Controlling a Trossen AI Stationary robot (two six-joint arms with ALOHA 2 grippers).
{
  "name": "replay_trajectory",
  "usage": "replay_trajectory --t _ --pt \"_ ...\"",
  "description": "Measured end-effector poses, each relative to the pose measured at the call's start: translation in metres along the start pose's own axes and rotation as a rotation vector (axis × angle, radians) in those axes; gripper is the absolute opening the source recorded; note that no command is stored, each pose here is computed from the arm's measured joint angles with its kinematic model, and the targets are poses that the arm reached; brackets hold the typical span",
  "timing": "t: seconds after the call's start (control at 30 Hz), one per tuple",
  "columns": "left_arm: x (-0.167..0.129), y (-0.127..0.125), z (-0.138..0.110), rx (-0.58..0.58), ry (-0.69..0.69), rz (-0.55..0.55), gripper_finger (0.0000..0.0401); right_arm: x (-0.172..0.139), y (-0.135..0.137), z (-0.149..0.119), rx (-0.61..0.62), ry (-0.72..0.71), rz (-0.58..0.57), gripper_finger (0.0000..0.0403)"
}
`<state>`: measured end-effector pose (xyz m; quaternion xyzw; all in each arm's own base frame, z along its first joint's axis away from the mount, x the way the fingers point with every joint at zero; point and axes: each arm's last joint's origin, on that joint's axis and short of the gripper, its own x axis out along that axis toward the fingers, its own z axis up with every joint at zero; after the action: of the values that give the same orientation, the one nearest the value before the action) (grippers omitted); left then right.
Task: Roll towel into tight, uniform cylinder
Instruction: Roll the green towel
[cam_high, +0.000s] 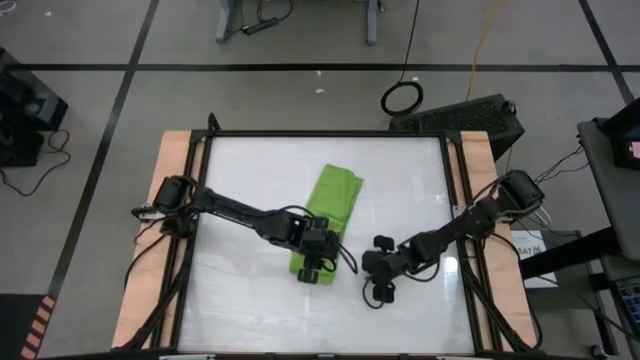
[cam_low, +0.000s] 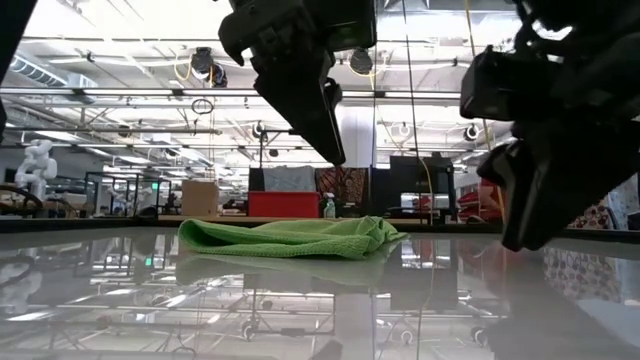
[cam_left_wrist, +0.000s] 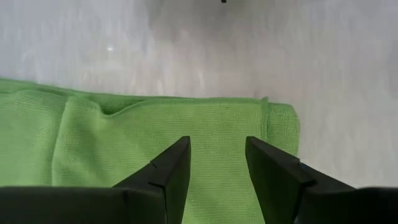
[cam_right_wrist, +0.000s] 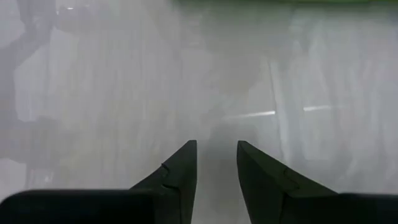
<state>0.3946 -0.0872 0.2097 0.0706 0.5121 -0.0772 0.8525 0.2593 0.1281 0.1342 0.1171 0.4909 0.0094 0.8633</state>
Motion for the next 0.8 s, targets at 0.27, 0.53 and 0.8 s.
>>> replay_trajectory --t 0.27,0.53,0.8 --pt "0.000 -0.004 0.004 -0.019 -0.039 0.013 0.0161 -0.001 0.007 -0.005 0.001 -0.021 -0.020 0.0105" --pt "0.010 -0.015 0.009 0.023 -0.095 -0.005 0.0161 -0.001 0.007 -0.004 0.025 -0.036 -0.031 0.0105" --pt "0.030 -0.028 0.005 0.047 -0.069 -0.049 0.0161 -0.001 0.008 -0.003 0.047 -0.051 -0.024 0.0105"
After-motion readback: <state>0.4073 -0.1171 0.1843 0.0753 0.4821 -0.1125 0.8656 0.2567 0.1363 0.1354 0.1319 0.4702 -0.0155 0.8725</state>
